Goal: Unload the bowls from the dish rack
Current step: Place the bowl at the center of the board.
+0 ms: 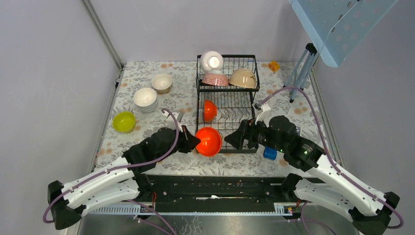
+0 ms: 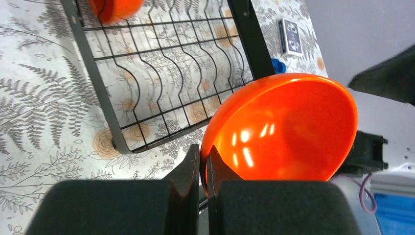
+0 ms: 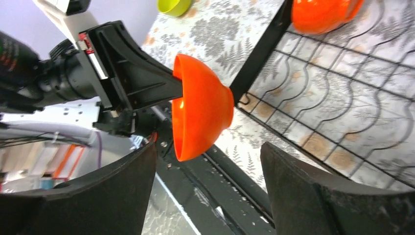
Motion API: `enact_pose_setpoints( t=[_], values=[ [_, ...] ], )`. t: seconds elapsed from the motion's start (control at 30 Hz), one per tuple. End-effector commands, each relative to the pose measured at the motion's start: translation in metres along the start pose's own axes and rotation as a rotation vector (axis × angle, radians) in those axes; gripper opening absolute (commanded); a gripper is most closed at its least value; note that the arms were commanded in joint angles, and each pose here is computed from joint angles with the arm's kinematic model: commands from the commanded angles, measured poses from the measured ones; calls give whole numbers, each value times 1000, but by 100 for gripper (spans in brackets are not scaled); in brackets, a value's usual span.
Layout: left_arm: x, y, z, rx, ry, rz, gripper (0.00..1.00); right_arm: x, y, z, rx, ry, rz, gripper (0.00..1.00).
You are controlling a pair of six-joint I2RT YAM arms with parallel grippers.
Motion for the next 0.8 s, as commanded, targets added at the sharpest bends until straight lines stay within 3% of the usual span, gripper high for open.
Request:
enact_pose_setpoints(
  t=[0.0,0.23,0.43,0.77],
  values=[
    [2,-10,-23,64,-113,-76,0,12,-5,-11,169,71,225,80],
    [-3,-5,-21,106,-87,-182,0,-15,28,-16,361,41,356,65],
    [4,-3,-24,232,-127,-253,0,-50,47,-3,446,58,398,50],
    [5,-1,-23,348,-104,-376,0,-88,54,6,427,36,402,44]
  ],
)
Point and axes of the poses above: each gripper's point midway between its finger pads, its own x axis back along the fingers, its own y axis along the line the jaws close on, z = x × y, the point moved 10 cm from there along x, back along the fingers
